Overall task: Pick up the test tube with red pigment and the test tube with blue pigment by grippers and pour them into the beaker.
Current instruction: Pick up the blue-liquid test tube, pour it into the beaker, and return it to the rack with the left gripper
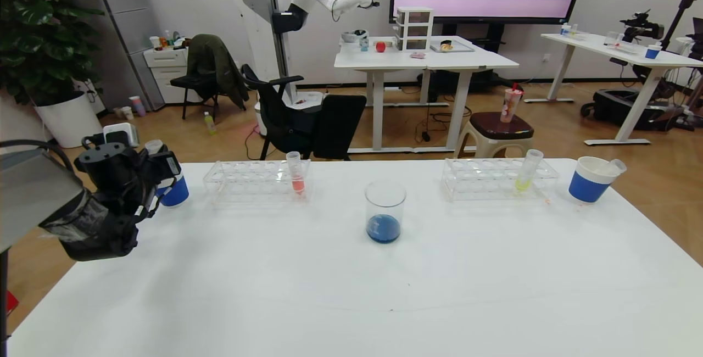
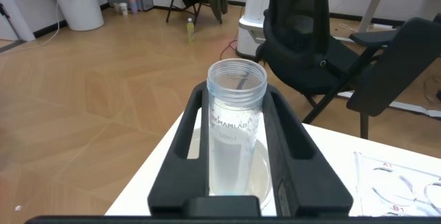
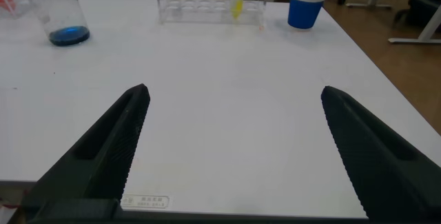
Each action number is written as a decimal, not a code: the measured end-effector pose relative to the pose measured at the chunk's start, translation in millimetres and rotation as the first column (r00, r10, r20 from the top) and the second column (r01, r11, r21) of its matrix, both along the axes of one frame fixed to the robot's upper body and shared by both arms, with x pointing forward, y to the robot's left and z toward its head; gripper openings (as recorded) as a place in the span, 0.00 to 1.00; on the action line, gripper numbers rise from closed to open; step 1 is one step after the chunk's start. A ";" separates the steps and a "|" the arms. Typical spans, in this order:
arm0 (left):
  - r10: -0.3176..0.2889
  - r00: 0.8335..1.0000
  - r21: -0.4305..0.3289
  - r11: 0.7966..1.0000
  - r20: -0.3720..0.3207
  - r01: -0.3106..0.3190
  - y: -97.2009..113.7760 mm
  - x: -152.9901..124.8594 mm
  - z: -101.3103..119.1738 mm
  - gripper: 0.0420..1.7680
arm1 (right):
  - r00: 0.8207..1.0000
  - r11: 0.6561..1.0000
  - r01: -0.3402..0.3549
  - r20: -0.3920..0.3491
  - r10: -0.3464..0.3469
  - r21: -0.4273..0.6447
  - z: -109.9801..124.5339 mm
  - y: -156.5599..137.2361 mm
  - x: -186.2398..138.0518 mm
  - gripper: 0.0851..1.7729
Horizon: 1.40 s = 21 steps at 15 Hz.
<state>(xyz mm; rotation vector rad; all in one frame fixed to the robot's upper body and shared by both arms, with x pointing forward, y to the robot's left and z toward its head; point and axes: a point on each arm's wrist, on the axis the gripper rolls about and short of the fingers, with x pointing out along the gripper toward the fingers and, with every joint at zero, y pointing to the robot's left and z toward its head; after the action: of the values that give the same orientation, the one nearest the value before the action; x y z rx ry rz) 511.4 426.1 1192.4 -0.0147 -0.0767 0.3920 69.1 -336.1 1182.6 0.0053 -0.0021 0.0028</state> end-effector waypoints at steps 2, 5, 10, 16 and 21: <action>0.002 1.000 -0.001 1.000 -0.001 -0.002 1.0 -0.3 -0.6 0.58 | 1.000 1.000 0.000 0.000 0.000 0.000 0.0 0.0 0.0 0.98; 0.005 1.000 0.003 1.000 0.014 -0.005 2.2 -0.8 0.9 0.99 | 1.000 1.000 0.000 0.000 0.000 0.000 0.0 0.0 0.0 0.98; -0.032 0.998 0.016 0.999 0.062 0.031 -11.3 -3.1 26.9 0.99 | 1.000 1.000 0.000 0.000 0.000 0.000 0.0 0.0 0.0 0.98; -0.217 0.974 0.025 0.976 0.062 0.216 -89.0 -33.9 95.8 0.99 | 1.000 1.000 0.000 0.000 0.000 0.000 0.0 0.0 0.0 0.98; -0.345 0.937 0.108 0.935 0.049 0.339 -120.8 -110.0 147.3 0.99 | 1.000 1.000 0.000 0.000 0.000 0.000 0.0 0.0 0.0 0.98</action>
<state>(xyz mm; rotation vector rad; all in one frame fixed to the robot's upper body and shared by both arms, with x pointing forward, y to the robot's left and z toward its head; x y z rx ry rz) 401.4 305.3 1339.7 0.0554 -0.1570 0.0375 69.1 -336.1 1182.6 0.0053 -0.0021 0.0028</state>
